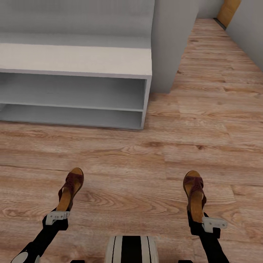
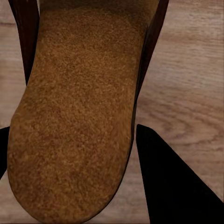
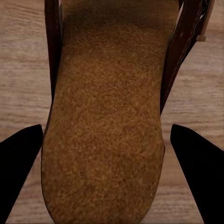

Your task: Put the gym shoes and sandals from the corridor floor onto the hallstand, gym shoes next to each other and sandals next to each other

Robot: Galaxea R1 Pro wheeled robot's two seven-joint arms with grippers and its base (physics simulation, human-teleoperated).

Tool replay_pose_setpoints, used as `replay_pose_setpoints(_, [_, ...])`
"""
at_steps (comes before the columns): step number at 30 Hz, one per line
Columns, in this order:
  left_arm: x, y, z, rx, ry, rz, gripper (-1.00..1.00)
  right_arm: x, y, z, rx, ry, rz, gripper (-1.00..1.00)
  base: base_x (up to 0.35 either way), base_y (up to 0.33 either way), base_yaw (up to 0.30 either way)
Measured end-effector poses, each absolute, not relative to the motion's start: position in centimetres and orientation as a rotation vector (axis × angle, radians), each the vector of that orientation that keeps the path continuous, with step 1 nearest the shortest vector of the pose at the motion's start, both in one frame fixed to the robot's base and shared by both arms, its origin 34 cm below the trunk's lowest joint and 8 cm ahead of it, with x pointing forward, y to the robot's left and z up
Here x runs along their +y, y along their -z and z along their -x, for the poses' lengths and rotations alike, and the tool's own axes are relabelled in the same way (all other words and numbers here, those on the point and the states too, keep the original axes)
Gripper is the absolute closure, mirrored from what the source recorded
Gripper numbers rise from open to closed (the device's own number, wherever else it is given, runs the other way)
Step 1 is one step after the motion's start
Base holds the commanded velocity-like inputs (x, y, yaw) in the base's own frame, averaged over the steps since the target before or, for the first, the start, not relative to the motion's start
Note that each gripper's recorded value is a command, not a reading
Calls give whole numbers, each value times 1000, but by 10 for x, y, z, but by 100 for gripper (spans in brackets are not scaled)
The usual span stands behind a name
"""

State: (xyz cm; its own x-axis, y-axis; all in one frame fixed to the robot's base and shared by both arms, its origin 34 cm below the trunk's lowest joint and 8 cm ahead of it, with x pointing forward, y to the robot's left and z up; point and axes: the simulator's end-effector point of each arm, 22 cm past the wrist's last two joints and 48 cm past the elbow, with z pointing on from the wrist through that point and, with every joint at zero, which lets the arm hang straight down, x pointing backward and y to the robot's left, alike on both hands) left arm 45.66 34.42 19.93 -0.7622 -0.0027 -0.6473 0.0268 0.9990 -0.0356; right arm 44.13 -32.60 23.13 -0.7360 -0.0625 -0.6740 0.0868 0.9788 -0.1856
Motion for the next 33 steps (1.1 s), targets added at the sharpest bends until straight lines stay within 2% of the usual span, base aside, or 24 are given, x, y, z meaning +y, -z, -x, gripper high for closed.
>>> replay_pose_setpoints(33, [345,-210,-466,2408,53,-17,100,-326,-241,-449,2356,263,-20,100,0,278,0])
